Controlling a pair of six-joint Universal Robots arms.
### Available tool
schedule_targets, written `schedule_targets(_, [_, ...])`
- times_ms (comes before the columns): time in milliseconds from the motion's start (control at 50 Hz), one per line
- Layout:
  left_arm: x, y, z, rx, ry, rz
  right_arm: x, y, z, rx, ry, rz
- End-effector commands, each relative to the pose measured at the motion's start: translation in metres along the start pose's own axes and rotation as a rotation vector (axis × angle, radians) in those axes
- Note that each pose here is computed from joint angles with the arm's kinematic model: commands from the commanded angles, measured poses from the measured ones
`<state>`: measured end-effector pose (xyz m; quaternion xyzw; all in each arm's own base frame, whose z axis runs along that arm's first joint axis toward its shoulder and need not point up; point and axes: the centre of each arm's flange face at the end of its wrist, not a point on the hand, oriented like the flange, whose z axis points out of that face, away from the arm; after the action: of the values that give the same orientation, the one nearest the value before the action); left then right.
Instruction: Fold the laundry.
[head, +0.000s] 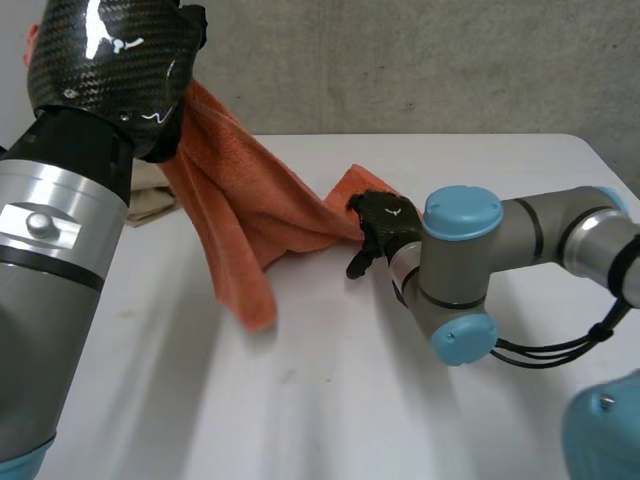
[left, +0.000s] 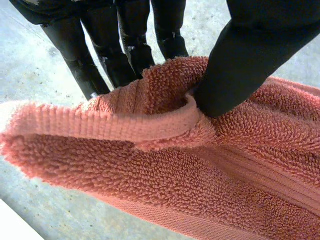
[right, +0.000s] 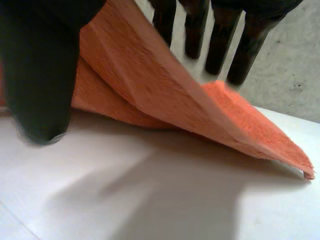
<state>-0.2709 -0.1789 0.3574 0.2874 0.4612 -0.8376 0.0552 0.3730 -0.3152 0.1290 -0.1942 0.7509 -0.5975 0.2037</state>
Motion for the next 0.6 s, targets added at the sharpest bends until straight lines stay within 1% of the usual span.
schedule_targets(20, [-0.011, -0.013, -0.006, 0.032, -0.027, -0.004, 0.014, 0.002, 0.016, 0.018, 0.024, -0.124])
schedule_targets(40, [-0.011, -0.012, -0.006, 0.028, -0.025, -0.003, 0.022, -0.002, 0.017, 0.024, 0.041, -0.134])
schedule_targets(60, [-0.011, -0.012, -0.006, 0.027, -0.024, -0.002, 0.047, -0.019, 0.02, 0.047, 0.089, -0.157])
schedule_targets(100, [-0.012, -0.009, -0.007, 0.018, -0.026, 0.002, 0.07, -0.043, 0.017, 0.083, 0.135, -0.176])
schedule_targets(120, [-0.013, -0.007, -0.006, 0.013, -0.031, 0.005, 0.09, -0.07, 0.009, 0.121, 0.175, -0.197])
schedule_targets(180, [-0.018, 0.001, -0.003, -0.009, -0.051, 0.019, 0.111, -0.108, -0.009, 0.178, 0.207, -0.251])
schedule_targets(200, [-0.019, 0.004, -0.002, -0.016, -0.056, 0.023, 0.114, -0.13, -0.023, 0.206, 0.2, -0.304])
schedule_targets(260, [-0.027, 0.015, 0.002, -0.043, -0.082, 0.037, 0.114, -0.158, -0.046, 0.241, 0.185, -0.402])
schedule_targets(280, [-0.028, 0.019, 0.003, -0.053, -0.089, 0.043, 0.116, -0.174, -0.066, 0.239, 0.181, -0.487])
schedule_targets(340, [-0.033, 0.029, 0.005, -0.082, -0.106, 0.055, 0.112, -0.189, -0.089, 0.214, 0.177, -0.568])
schedule_targets(360, [-0.034, 0.032, 0.005, -0.091, -0.106, 0.059, 0.106, -0.2, -0.108, 0.198, 0.172, -0.616])
schedule_targets(400, [-0.035, 0.04, 0.004, -0.114, -0.108, 0.066, 0.101, -0.21, -0.127, 0.178, 0.171, -0.653])
schedule_targets(420, [-0.033, 0.043, 0.003, -0.126, -0.101, 0.067, 0.094, -0.219, -0.147, 0.157, 0.168, -0.687])
schedule_targets(480, [-0.025, 0.054, 0.002, -0.158, -0.076, 0.067, 0.086, -0.218, -0.164, 0.099, 0.144, -0.712])
schedule_targets(500, [-0.022, 0.057, 0.002, -0.169, -0.064, 0.066, 0.083, -0.211, -0.169, 0.042, 0.119, -0.715])
schedule_targets(560, [-0.003, 0.08, 0.003, -0.237, -0.001, 0.066, 0.081, -0.198, -0.173, -0.049, 0.086, -0.715])
schedule_targets(600, [0.005, 0.093, 0.005, -0.271, 0.026, 0.067, 0.081, -0.181, -0.172, -0.136, 0.055, -0.724])
